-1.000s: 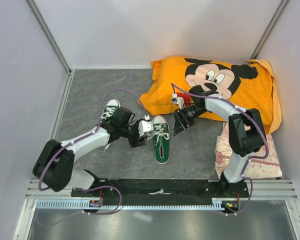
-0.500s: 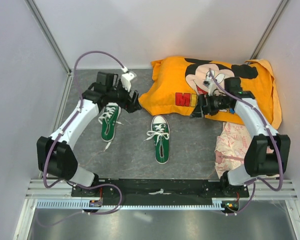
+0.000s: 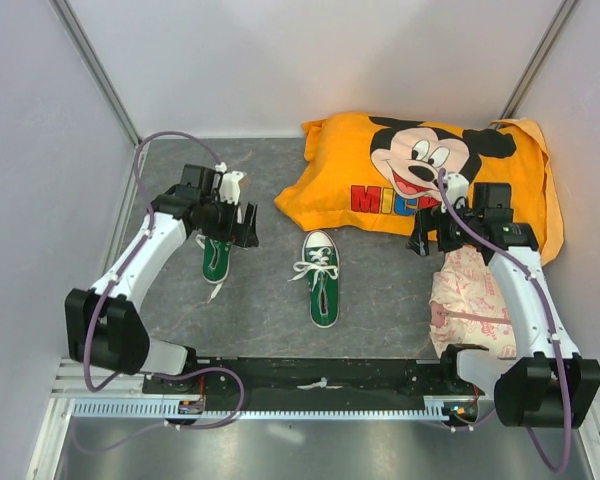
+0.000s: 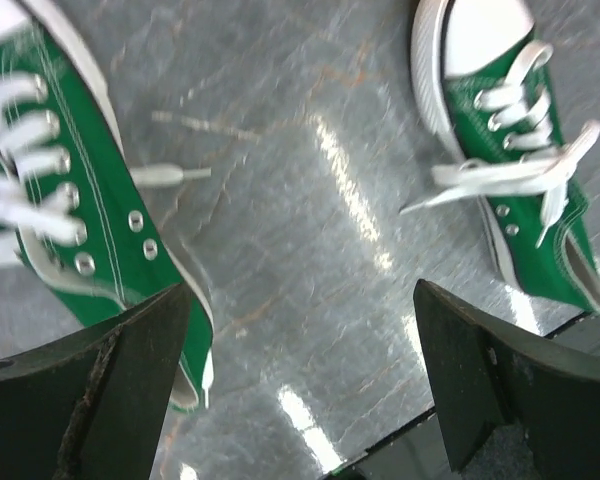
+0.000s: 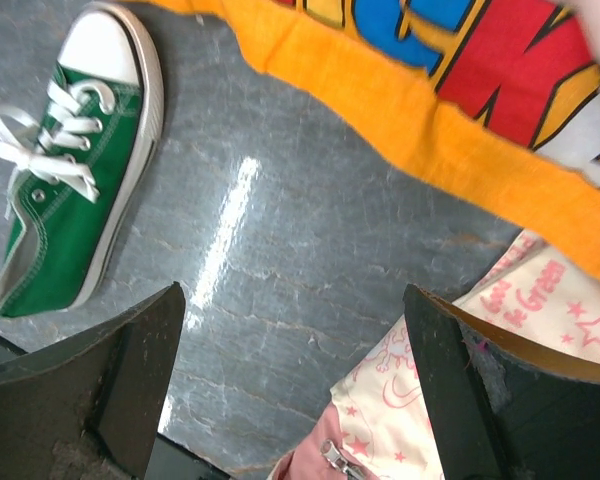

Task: Tie the shoes

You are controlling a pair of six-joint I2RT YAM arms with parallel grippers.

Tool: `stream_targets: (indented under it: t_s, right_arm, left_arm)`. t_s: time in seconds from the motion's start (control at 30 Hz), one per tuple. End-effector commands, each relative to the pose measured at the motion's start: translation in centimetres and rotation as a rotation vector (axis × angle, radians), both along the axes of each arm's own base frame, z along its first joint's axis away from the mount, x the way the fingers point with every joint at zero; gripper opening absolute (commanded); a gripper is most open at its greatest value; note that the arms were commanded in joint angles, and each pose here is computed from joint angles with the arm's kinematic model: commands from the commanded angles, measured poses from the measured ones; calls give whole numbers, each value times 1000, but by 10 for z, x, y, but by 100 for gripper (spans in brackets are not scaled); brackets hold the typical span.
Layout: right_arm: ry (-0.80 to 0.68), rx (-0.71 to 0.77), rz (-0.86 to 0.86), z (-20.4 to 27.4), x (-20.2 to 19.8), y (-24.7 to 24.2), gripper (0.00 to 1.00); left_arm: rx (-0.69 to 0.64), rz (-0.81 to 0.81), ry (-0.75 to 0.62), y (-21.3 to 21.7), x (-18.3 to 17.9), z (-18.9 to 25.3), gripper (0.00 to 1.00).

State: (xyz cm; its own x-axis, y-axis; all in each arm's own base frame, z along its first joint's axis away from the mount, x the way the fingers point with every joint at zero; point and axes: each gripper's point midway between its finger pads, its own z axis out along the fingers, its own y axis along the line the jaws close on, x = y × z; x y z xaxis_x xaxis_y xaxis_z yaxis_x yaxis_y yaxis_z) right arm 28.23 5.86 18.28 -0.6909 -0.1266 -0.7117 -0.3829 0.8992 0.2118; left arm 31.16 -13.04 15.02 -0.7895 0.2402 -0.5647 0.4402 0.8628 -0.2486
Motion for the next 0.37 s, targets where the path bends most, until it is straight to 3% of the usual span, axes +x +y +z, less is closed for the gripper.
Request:
stream_targets:
  t_s: [0.0,0.33]
  right_arm:
    - [42,-37,9,-22,-5,-2,98]
    - [12,-44,34,-27,-10,14,98]
  left_arm:
    - [50,85,-67,20,-19,4,99]
    - [93,125,-132,39,-45,4,99]
